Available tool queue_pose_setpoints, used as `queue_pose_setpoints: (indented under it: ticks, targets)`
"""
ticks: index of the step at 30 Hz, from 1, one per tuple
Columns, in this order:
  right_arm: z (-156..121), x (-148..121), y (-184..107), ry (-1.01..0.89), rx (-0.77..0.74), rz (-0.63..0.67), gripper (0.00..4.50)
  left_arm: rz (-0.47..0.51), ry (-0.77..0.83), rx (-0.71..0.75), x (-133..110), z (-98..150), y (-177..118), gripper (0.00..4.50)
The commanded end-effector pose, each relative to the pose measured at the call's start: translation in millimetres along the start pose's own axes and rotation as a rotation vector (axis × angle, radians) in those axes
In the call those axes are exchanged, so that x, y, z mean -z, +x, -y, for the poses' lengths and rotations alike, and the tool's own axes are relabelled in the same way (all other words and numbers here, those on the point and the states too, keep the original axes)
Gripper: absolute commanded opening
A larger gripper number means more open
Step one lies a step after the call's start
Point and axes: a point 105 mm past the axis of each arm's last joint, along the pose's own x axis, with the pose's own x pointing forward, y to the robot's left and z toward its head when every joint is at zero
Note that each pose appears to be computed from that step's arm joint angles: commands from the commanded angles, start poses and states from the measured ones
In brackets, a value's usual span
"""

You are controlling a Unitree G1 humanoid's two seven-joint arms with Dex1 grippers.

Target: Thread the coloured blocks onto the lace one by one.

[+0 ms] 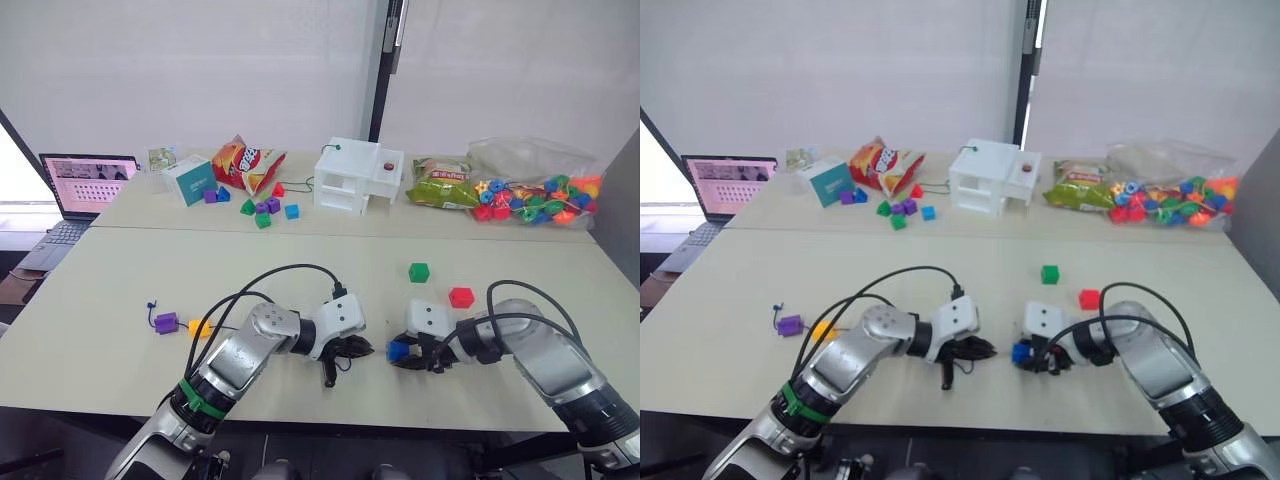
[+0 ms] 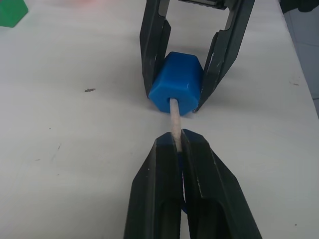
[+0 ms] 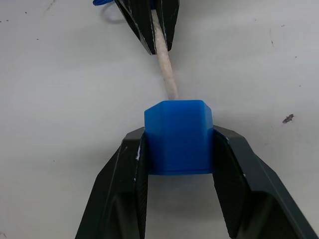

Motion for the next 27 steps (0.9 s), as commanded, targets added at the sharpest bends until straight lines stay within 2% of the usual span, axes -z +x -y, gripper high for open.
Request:
queue_pose_setpoints:
  ticks: [1, 6, 17, 27]
  targets:
    - [-4, -8, 6, -0.027, -0.005, 0.024, 1.3, 0.108, 0.107, 0.093, -37, 19, 21, 0.0]
    - [-5, -8, 7, -0.024, -0.002, 0.022, 1.3, 0.124, 0.119, 0.118, -43, 25, 28, 0.0]
    - [-11, -5, 5, 0.015, -0.026, 0.022, 1.3, 0.125, 0.072, 0.067, -25, 16, 8, 0.0]
    - [-18, -8, 5, 0.01, -0.07, 0.015, 1.3, 0.163, 0.037, 0.047, -22, 20, -2, 0.0]
